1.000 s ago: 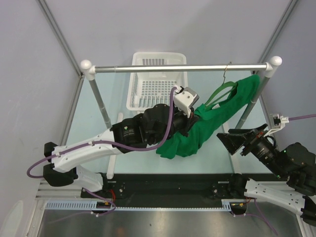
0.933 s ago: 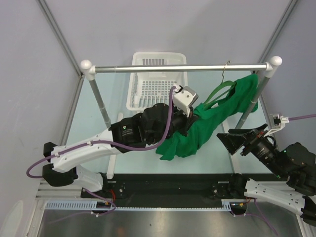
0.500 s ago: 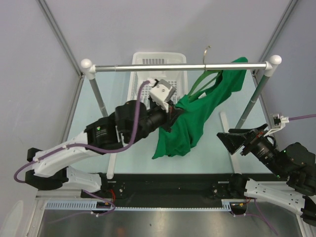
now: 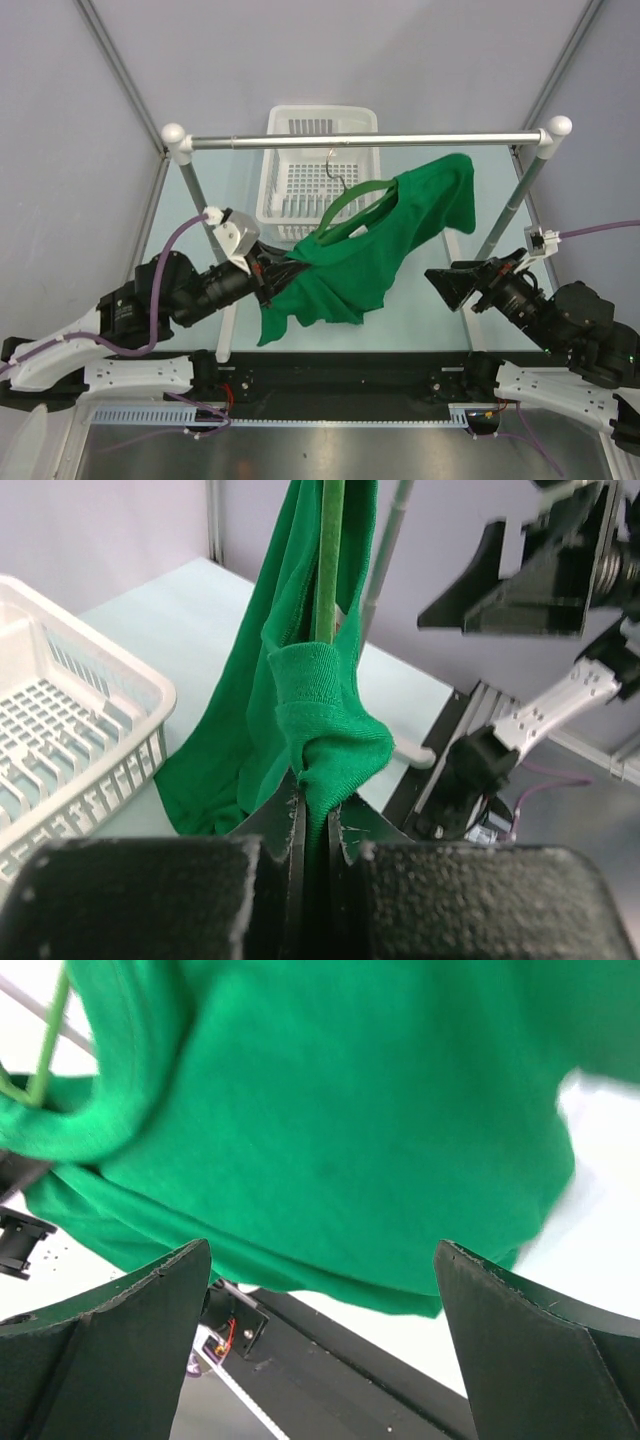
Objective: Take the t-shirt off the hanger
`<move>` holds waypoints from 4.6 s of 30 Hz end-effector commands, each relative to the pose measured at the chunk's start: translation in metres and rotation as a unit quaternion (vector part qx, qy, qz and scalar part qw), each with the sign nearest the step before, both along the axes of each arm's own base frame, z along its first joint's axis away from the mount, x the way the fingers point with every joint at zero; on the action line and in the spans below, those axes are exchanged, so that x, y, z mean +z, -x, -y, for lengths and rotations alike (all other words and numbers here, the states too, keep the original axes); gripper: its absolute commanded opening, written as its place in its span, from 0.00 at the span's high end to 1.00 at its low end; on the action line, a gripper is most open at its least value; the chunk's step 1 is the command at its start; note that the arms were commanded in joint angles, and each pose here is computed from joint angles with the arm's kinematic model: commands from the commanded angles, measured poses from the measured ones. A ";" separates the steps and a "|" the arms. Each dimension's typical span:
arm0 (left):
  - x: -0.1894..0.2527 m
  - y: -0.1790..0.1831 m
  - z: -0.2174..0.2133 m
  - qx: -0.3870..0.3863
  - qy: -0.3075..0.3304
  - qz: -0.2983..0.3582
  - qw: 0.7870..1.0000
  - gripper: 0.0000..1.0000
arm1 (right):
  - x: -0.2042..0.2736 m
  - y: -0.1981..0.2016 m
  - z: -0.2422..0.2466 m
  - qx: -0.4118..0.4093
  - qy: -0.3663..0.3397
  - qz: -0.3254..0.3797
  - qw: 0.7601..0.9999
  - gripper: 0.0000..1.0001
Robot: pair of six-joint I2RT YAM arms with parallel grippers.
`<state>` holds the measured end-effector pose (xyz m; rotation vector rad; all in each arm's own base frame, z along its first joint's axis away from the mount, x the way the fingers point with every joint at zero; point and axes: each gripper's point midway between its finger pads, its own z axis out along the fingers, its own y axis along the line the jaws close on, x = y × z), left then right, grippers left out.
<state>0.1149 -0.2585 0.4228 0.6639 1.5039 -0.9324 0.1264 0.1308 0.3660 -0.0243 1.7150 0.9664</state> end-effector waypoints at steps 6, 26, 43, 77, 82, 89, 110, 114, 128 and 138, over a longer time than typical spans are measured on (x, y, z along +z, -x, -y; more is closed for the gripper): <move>-0.043 0.004 0.001 -0.004 -0.012 -0.035 0.999 1.00 | 0.007 -0.009 -0.036 0.032 0.039 0.029 0.998 0.00; -0.087 0.002 0.011 0.016 -0.090 -0.109 0.990 0.99 | 0.055 -0.062 -0.116 0.026 0.139 0.125 0.982 0.34; -0.072 0.007 0.016 -0.002 -0.057 -0.105 0.993 0.98 | 0.023 -0.080 -0.133 -0.001 0.128 0.140 0.982 0.95; -0.121 0.000 -0.132 0.170 0.023 -0.187 0.967 1.00 | 0.030 -0.094 -0.053 -0.147 0.088 0.128 0.977 1.00; -0.116 0.000 -0.160 0.190 0.075 -0.187 0.961 1.00 | 0.021 -0.096 -0.025 -0.198 0.069 0.107 0.972 1.00; -0.122 -0.002 -0.190 0.229 0.078 -0.198 0.950 1.00 | 0.009 -0.096 0.006 -0.256 0.016 0.074 0.964 1.00; -0.127 -0.007 -0.198 0.249 0.081 -0.190 0.946 1.00 | -0.008 -0.104 0.041 -0.308 -0.037 0.017 0.950 1.00; -0.126 -0.009 -0.201 0.262 0.064 -0.186 0.945 1.00 | -0.008 -0.106 0.045 -0.315 -0.038 0.013 0.948 1.00; -0.125 -0.013 -0.212 0.285 0.081 -0.190 0.936 1.00 | -0.009 -0.104 0.060 -0.336 -0.074 0.004 0.939 1.00; -0.120 -0.016 -0.161 0.244 0.046 -0.170 0.954 1.00 | 0.010 -0.104 0.017 -0.220 -0.113 0.054 0.967 1.00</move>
